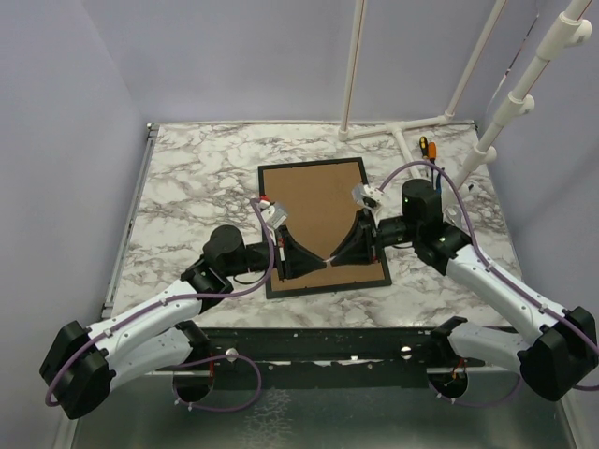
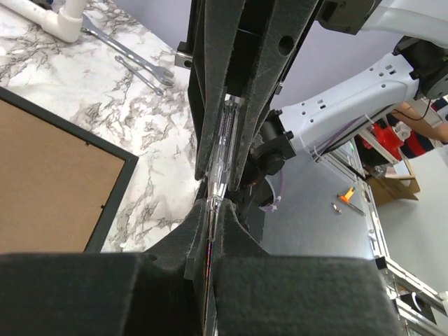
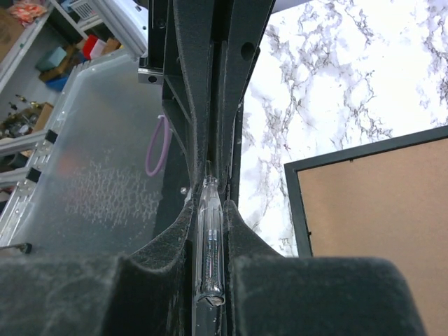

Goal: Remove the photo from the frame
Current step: Adjust the screwdriver.

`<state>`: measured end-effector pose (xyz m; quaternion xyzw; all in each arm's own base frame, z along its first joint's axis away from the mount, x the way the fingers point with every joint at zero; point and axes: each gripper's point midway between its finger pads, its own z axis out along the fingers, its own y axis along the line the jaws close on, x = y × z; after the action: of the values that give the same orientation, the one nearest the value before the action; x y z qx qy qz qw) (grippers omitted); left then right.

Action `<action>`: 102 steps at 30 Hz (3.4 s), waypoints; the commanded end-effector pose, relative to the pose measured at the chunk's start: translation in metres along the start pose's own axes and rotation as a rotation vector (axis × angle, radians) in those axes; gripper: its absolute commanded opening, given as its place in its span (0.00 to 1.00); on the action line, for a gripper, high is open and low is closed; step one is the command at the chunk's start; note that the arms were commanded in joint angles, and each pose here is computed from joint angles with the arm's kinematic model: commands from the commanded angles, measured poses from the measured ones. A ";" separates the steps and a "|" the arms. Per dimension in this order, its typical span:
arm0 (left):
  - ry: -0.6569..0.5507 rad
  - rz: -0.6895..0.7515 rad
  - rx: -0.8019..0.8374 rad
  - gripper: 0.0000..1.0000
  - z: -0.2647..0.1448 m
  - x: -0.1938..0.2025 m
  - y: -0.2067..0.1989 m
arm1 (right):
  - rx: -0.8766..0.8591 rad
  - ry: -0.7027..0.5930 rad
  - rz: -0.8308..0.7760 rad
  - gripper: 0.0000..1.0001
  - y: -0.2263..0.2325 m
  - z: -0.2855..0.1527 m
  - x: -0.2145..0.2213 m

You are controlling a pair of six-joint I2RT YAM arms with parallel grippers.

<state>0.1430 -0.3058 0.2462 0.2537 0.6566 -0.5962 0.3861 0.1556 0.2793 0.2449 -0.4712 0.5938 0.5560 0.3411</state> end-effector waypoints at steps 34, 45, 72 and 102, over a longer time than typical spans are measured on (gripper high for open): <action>-0.052 0.087 -0.015 0.00 0.004 -0.022 -0.002 | -0.043 0.044 0.917 0.52 -0.021 -0.005 -0.009; -0.044 0.083 -0.025 0.00 0.006 -0.019 0.002 | -0.073 0.040 0.900 0.58 -0.008 -0.009 -0.014; -0.029 0.126 -0.038 0.00 0.010 -0.012 0.007 | -0.082 -0.060 1.073 0.34 -0.011 -0.005 -0.008; -0.242 0.067 -0.624 0.73 -0.047 -0.049 0.088 | 0.266 -0.036 0.925 0.00 -0.088 0.006 0.072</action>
<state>0.2015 -0.2754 0.2372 0.1591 0.7176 -0.4608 0.4974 0.1976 0.2794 0.1986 -0.1100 0.7643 0.6271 0.1028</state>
